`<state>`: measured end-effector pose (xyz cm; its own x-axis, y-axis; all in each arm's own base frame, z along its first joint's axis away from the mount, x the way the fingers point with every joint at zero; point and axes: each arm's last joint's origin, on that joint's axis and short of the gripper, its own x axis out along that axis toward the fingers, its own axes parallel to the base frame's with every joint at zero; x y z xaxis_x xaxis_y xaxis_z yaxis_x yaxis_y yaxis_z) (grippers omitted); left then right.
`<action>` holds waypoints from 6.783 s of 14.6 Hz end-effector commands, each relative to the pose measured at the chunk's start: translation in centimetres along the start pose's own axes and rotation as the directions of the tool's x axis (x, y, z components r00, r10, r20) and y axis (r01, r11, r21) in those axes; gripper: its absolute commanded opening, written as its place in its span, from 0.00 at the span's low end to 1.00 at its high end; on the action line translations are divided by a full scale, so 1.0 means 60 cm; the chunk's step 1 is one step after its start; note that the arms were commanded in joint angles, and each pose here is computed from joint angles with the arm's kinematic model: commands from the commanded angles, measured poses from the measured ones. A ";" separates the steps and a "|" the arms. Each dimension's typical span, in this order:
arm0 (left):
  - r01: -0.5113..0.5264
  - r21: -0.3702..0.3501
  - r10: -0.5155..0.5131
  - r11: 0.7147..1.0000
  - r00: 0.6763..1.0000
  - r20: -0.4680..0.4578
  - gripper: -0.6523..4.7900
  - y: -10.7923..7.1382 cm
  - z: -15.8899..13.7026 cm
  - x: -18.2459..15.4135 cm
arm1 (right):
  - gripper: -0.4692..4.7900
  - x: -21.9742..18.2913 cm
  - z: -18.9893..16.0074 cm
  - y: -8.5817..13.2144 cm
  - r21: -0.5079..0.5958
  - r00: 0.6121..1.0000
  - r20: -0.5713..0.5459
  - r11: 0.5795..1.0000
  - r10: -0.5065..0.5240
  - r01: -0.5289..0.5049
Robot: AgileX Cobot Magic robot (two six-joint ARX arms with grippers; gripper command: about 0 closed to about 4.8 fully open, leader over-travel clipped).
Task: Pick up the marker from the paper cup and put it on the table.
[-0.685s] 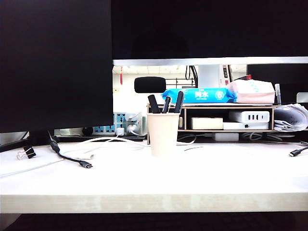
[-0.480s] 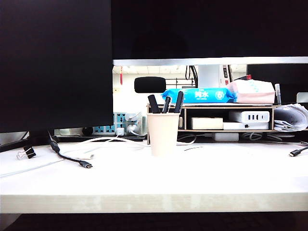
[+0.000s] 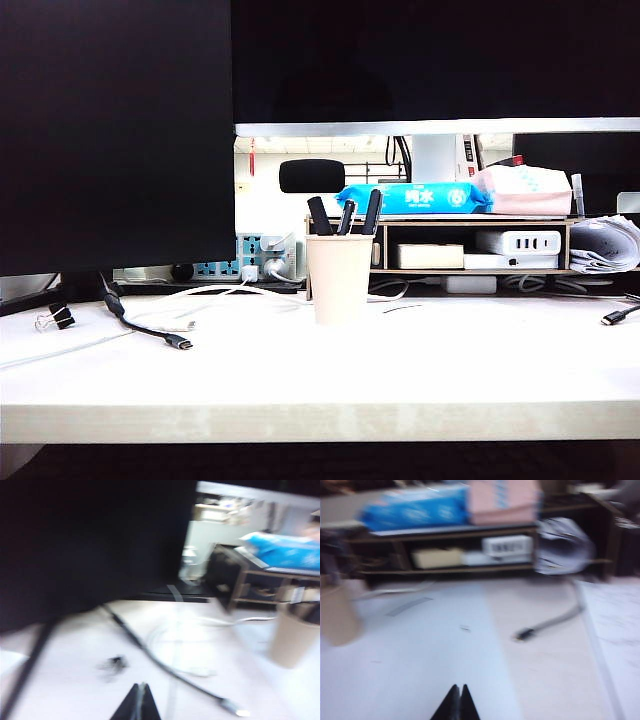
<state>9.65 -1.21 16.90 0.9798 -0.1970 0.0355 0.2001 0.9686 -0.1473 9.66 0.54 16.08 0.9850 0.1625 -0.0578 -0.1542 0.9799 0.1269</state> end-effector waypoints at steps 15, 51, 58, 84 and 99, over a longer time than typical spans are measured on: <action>0.249 -0.349 -0.248 0.904 0.968 0.048 0.11 -0.014 0.016 -0.003 | 0.08 -0.008 0.039 0.010 0.129 0.992 0.075 0.986 0.099 -0.108; 0.456 -0.202 -0.497 0.867 0.751 -0.435 0.11 -0.114 0.147 0.308 | 0.08 0.317 0.183 0.199 0.146 0.733 -0.332 0.800 0.594 -0.582; 0.556 -0.258 -0.602 0.790 0.625 -0.497 0.11 -0.129 0.101 0.387 | 0.08 0.324 0.159 0.212 0.144 0.692 -0.380 0.778 0.614 -0.611; 0.567 -0.265 -0.614 0.780 0.608 -0.503 0.11 -0.135 0.107 0.405 | 0.49 0.389 0.158 0.302 -0.270 0.680 -0.630 0.715 0.376 -0.645; 0.572 -0.260 -0.616 0.778 0.613 -0.495 0.11 -0.135 0.109 0.406 | 0.56 0.400 0.151 0.312 -0.291 0.706 -0.590 0.712 0.392 -0.639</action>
<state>31.83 -12.77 25.13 0.4801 -0.7848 -0.3919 0.7070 0.6106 -0.3568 31.17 21.50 25.89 0.5881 0.5560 -0.5874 -0.7577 0.6329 -0.1595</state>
